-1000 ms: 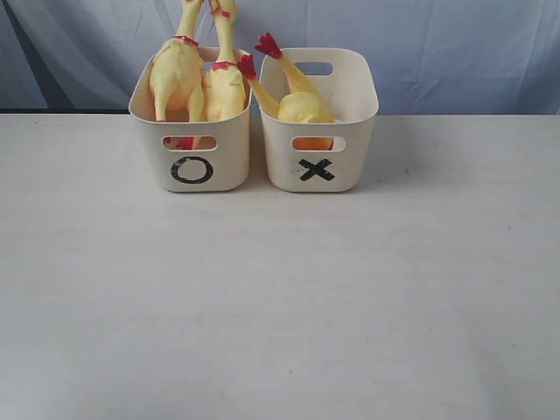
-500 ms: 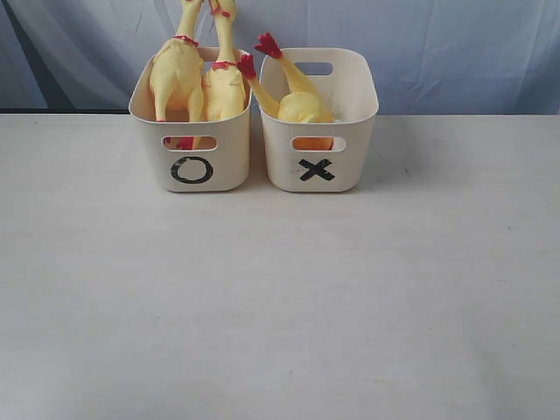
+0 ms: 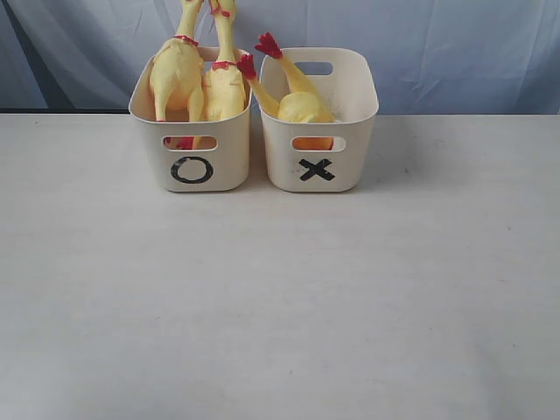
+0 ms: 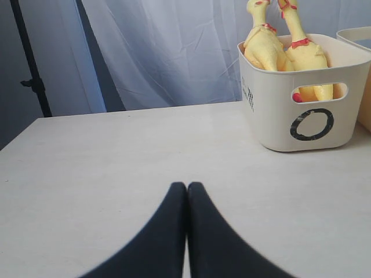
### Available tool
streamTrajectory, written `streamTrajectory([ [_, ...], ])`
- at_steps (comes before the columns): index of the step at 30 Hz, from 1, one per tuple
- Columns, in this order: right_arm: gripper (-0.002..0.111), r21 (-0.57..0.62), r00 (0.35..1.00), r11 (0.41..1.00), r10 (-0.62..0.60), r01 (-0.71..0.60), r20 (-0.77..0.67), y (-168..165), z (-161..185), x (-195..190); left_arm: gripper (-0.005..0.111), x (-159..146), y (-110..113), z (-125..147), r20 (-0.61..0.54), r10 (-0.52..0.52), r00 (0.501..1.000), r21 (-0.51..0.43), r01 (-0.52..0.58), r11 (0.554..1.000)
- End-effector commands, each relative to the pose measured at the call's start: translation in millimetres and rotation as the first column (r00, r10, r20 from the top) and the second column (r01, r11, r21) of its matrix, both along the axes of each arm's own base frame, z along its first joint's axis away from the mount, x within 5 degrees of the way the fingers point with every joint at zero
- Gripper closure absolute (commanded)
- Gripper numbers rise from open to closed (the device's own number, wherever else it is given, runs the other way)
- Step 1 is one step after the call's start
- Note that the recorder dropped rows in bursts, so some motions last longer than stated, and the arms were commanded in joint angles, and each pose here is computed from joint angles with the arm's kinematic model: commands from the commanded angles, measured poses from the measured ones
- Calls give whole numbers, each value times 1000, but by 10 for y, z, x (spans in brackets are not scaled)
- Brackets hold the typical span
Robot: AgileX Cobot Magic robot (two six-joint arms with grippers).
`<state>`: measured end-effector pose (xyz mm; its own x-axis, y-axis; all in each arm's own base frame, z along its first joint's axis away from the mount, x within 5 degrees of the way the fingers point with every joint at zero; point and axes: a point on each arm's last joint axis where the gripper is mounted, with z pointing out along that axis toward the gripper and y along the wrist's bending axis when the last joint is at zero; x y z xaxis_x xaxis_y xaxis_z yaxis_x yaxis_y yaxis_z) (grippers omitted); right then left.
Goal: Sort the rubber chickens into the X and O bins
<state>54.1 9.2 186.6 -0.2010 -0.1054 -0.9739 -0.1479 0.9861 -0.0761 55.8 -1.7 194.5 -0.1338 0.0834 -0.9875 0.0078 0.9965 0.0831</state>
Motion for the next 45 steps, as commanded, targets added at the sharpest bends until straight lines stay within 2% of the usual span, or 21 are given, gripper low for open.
streamTrajectory([
  [1, 109, 4, 1000, 1000, -6, 6, 5, -3, -3, -2, 107, -1, 1, -17, -4, 2, 1000, 1, -2, 1000],
  [11, 109, 4, 1000, 1000, -6, 6, 5, -3, -3, -2, 107, -1, 17, -14, -1, 10, 1000, 74, -10, 997],
  [45, 109, 5, 1000, 1000, -5, 5, 3, -2, -4, -3, 107, -1, 16, -17, -4, 7, 1000, 76, -6, 997],
])
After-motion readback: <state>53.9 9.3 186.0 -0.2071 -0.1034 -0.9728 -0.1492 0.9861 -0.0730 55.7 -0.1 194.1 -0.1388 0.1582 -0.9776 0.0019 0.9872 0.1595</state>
